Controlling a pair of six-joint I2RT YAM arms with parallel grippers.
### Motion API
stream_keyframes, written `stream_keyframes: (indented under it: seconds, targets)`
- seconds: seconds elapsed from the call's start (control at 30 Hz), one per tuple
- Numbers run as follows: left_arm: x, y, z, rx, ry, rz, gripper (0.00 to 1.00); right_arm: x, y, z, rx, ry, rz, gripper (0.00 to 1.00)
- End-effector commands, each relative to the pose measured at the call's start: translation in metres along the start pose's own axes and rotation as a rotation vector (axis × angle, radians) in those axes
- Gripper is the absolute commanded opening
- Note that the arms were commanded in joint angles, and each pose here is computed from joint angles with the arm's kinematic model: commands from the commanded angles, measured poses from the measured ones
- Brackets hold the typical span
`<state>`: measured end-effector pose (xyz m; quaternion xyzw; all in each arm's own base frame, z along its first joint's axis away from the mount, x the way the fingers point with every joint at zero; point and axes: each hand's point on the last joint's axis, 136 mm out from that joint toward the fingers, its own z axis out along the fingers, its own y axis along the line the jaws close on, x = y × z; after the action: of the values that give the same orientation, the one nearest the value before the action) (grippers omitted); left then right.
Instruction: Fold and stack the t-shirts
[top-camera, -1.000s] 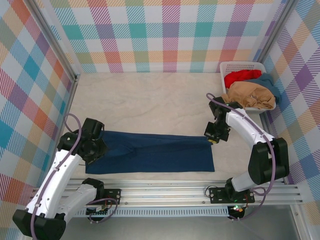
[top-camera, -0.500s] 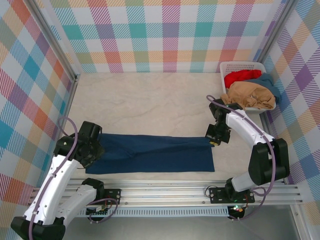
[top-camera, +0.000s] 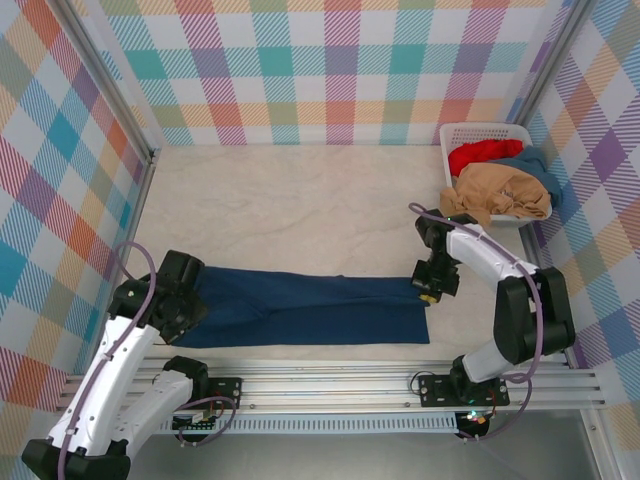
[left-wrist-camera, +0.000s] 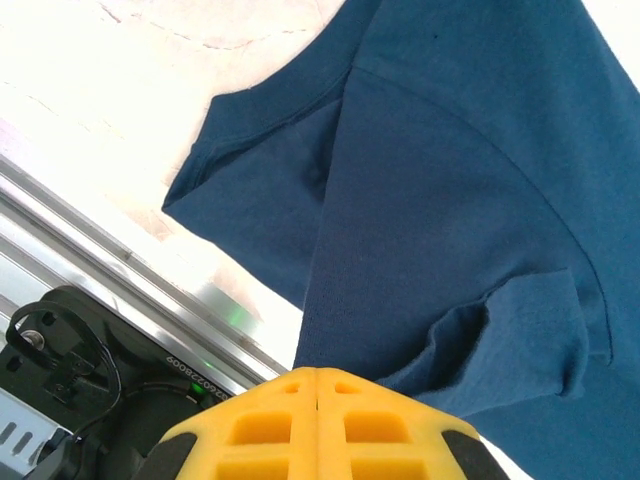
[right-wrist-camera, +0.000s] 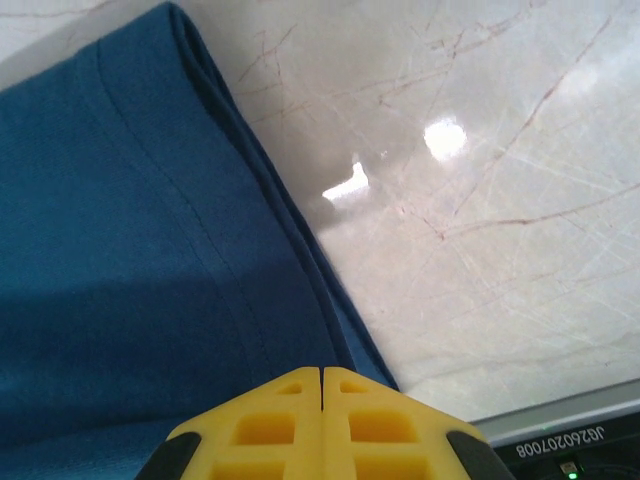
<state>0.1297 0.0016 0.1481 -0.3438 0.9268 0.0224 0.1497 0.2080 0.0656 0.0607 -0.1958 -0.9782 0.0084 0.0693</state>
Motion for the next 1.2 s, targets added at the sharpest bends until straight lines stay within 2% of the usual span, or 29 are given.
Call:
stream_keyframes:
  seconds: [0.0,0.13,0.23,0.33,0.5,0.63,0.77,1.03,1.17]
  targets:
    - [0.005,0.011,0.001,-0.039,-0.003,-0.002,0.0,-0.007,0.001,0.002,0.008,-0.031,0.019,0.0]
    - [-0.001,0.003,-0.003,-0.009,-0.018,-0.027,0.0,-0.033,0.014,-0.027,-0.01,-0.116,0.0,0.0]
    - [-0.018,-0.016,-0.01,0.035,-0.064,-0.034,0.0,-0.061,0.029,-0.051,-0.019,-0.181,-0.029,0.0]
    - [-0.048,-0.048,-0.021,0.072,-0.112,-0.012,0.0,-0.089,0.047,-0.066,-0.045,-0.222,-0.054,0.0]
    - [-0.116,-0.101,-0.043,0.117,-0.216,-0.014,0.0,-0.135,0.07,-0.082,-0.07,-0.274,-0.073,0.0]
    - [-0.14,-0.122,-0.057,0.15,-0.239,-0.009,0.0,-0.152,0.083,-0.088,-0.091,-0.283,-0.091,0.0]
    - [-0.128,-0.107,-0.059,0.142,-0.228,0.014,0.0,-0.143,0.083,-0.08,-0.113,-0.257,-0.092,0.0]
    - [-0.05,-0.042,-0.016,0.026,-0.059,0.041,0.0,-0.091,0.052,-0.041,-0.099,-0.159,-0.059,0.0]
    - [-0.032,-0.016,-0.004,-0.024,-0.047,0.021,0.0,-0.07,0.034,-0.027,-0.061,-0.124,-0.039,0.0]
